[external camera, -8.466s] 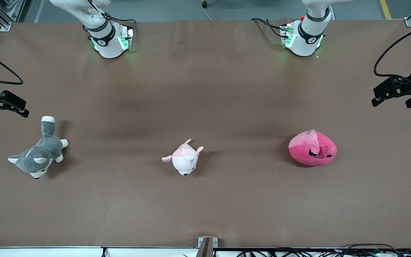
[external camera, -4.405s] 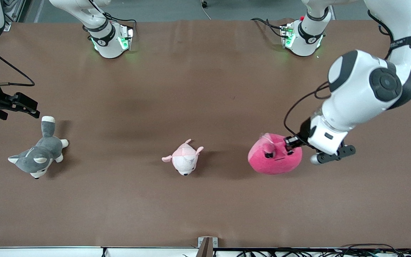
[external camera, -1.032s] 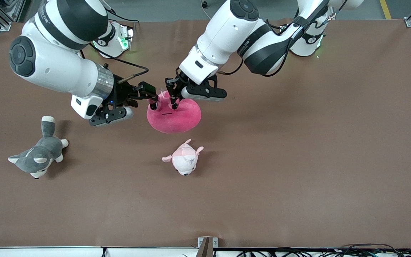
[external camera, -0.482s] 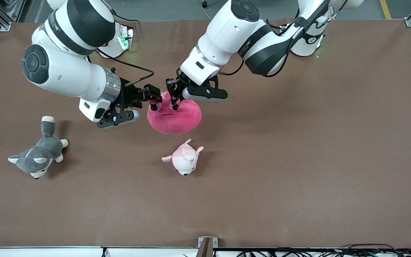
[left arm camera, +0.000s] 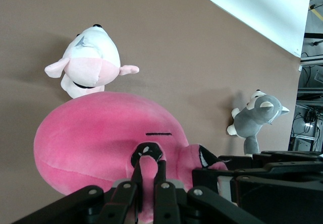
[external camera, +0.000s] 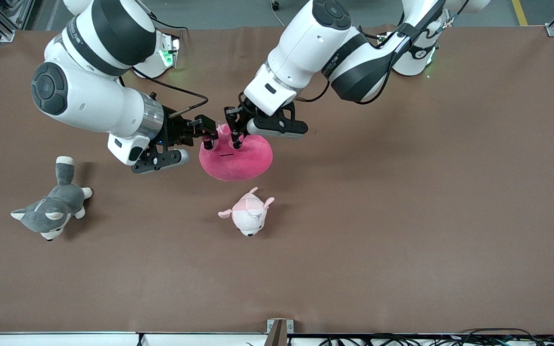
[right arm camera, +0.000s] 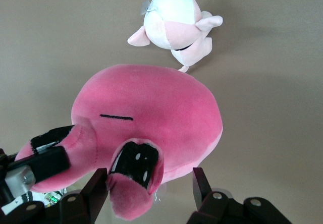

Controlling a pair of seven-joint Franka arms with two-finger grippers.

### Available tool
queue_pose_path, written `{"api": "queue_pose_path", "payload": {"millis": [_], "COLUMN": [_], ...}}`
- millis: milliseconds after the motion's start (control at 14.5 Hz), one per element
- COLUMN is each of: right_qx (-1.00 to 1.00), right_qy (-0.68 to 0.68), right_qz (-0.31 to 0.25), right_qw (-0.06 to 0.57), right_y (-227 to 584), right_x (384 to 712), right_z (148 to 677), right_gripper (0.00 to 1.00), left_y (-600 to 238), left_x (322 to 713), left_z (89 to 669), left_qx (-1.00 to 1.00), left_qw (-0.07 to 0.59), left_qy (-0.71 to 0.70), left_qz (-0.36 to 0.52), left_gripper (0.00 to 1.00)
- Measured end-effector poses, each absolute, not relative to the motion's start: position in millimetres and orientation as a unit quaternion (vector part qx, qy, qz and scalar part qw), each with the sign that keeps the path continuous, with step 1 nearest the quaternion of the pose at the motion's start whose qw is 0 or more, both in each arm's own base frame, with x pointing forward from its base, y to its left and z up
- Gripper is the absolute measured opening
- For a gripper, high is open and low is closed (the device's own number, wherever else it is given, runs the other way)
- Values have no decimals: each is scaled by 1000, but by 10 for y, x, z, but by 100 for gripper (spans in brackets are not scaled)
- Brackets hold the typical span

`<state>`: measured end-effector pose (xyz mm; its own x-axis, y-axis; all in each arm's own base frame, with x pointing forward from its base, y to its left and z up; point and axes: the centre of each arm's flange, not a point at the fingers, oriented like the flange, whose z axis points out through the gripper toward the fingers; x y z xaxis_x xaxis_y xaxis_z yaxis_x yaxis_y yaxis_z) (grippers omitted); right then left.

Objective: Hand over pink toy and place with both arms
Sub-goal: 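Open the left gripper while the right gripper pulls the plush away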

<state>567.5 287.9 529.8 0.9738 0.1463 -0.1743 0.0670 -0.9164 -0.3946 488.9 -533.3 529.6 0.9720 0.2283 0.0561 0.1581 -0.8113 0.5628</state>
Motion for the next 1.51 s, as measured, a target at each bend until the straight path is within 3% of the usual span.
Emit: {"api": "queue_pose_path", "payload": {"millis": [482, 551, 895, 1101, 1239, 1514], "right_qx": [-973, -973, -973, -973, -973, -974], "right_qy": [-62, -65, -63, -61, -60, -55], "right_qz": [102, 103, 104, 103, 103, 109], "right_qw": [197, 197, 196, 196, 195, 193], "right_y": [2960, 2997, 2985, 2964, 2955, 2895], "right_x": [5635, 5616, 5632, 5644, 5649, 5668], "right_z": [5300, 5297, 5273, 5273, 5272, 5243], "right_gripper": [70, 64, 14, 11, 10, 10], "left_y": [-5325, -5325, -5316, -5315, -5316, -5294], "left_x": [4898, 4898, 4908, 4909, 4908, 4911], "left_z": [5296, 5296, 5296, 5297, 5301, 5393], "left_qx": [950, 950, 950, 949, 949, 948], "left_qw": [290, 290, 290, 290, 290, 294], "left_qy": [102, 103, 103, 103, 103, 104], "left_qz": [61, 61, 61, 61, 61, 68], "left_gripper": [11, 11, 10, 10, 21, 62]}}
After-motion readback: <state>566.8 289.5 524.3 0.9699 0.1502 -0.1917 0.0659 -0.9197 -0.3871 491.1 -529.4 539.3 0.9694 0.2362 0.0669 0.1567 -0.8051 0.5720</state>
